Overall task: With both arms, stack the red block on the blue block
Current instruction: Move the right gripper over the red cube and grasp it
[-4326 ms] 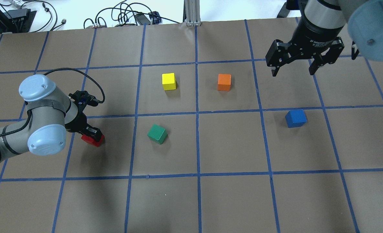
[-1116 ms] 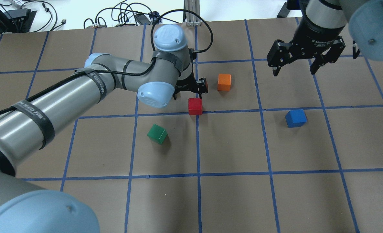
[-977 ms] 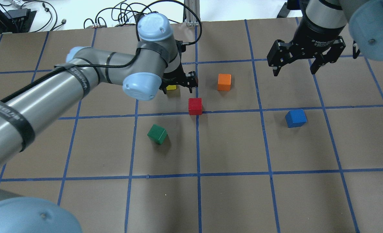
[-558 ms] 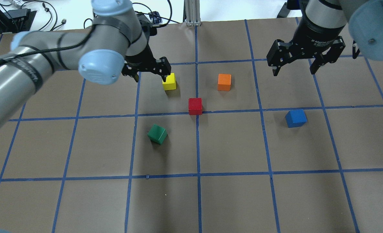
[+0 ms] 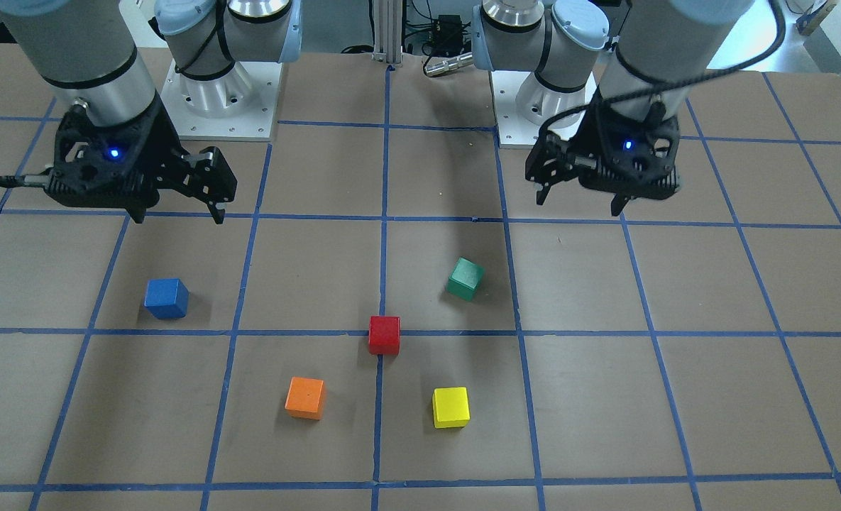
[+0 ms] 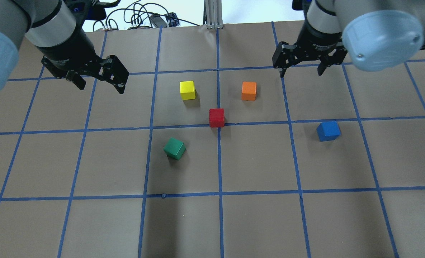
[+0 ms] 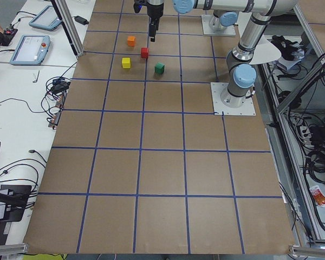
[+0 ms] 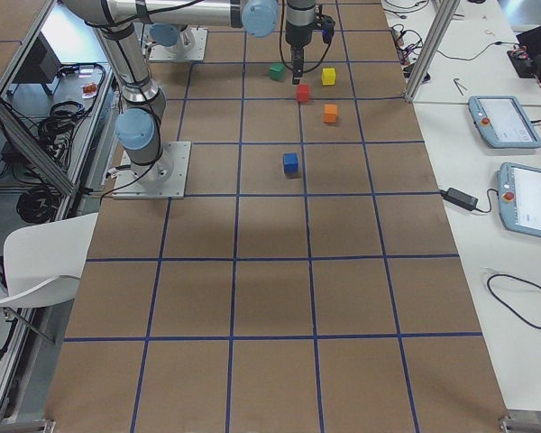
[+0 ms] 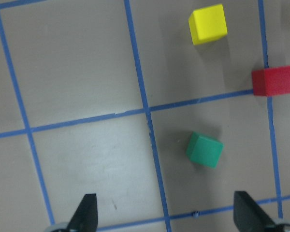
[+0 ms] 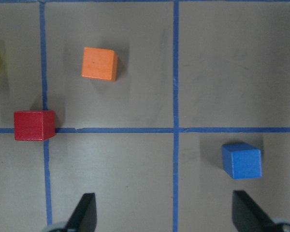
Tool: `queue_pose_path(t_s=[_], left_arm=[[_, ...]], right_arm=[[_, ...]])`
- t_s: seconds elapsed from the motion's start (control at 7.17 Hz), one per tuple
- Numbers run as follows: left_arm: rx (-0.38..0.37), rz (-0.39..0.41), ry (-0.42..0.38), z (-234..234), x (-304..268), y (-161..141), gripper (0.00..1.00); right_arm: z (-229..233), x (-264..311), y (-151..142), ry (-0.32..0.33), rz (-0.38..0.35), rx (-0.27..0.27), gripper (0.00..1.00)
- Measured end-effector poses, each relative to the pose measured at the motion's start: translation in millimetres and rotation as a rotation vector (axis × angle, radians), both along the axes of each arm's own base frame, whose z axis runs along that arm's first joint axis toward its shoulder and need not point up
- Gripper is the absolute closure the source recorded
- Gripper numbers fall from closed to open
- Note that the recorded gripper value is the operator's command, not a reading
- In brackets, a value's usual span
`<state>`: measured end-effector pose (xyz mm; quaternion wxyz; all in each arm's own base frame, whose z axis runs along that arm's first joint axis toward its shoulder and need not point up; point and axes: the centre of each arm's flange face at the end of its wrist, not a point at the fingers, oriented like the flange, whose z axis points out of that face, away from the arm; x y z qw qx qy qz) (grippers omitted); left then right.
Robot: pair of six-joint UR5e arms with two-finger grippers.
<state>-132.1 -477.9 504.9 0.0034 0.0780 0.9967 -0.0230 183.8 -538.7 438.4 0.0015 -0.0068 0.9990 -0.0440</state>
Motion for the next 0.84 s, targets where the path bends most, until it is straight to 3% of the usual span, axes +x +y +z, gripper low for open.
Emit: queue_pose_path(t_s=[0.28, 0.56, 0.84], left_arm=[[-0.036, 0.02, 0.0, -2.1, 3.1, -7.6, 0.0], [-0.044, 0.024, -0.001, -5.0, 4.4, -11.3, 0.0], [-0.037, 0.02, -0.002, -7.8, 3.5, -10.8, 0.0]], right_arm=[[-32.2, 47.5, -10.2, -0.009, 0.022, -0.016, 0.0], [-73.3, 80.6, -18.1, -0.024, 0.021, 0.024, 0.0], [-118.6, 116.5, -27.0, -0.042, 0.016, 0.03, 0.0]])
